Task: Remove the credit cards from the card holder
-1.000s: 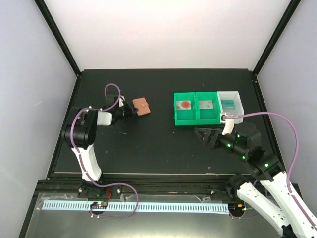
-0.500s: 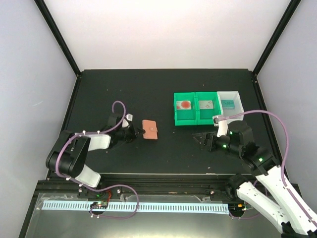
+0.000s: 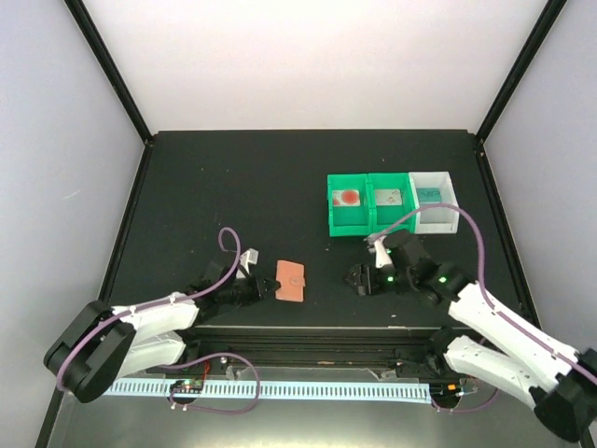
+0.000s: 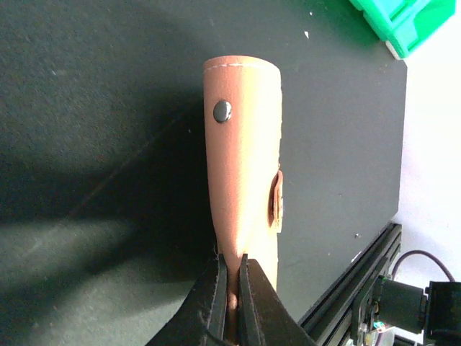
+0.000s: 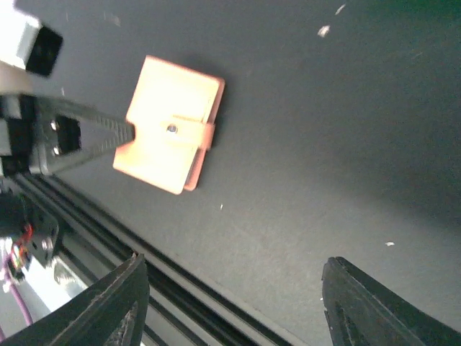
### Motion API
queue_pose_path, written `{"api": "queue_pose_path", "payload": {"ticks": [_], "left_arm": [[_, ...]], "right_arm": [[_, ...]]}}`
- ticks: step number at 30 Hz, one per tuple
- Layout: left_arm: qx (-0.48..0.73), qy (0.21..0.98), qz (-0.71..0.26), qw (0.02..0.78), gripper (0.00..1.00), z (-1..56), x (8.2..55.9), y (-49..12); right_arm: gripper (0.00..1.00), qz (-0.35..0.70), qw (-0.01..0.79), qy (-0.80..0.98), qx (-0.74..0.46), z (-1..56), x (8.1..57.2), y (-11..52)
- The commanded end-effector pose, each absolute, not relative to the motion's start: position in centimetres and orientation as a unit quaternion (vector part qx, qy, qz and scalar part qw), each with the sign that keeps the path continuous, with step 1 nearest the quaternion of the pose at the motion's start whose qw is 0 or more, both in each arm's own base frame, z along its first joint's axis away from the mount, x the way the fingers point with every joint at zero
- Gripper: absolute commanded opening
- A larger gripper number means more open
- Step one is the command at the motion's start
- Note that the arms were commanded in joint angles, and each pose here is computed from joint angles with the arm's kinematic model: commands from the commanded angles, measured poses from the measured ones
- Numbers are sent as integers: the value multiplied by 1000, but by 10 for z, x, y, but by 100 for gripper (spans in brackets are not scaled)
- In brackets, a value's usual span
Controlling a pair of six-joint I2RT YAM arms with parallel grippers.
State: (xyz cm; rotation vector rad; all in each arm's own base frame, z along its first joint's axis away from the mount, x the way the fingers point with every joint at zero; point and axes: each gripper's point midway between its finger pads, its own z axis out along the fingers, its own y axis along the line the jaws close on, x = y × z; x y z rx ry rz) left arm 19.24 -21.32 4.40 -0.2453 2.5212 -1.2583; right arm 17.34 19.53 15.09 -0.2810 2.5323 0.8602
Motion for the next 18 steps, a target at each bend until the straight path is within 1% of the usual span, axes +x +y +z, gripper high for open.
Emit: {"api": "queue_pose_path", "payload": {"ticks": [1, 6, 9, 14, 18], "left_arm": [[-106, 876, -434, 181, 4, 50, 192, -214], [-111, 876, -438, 171, 12, 44, 180, -218], [-108, 877, -441, 161, 15, 43, 173, -223], [-95, 873, -453, 151, 19, 47, 165, -231], [-106, 880, -434, 160, 25, 44, 165, -223]], "right_arm": [[66, 306, 216, 919, -125, 137, 170, 227], [59, 299, 207, 920, -146, 126, 166, 260], [57, 286, 205, 922, -161, 118, 165, 279], [55, 247, 191, 932, -183, 97, 168, 300], [52, 229, 195, 933, -197, 91, 175, 316]]}}
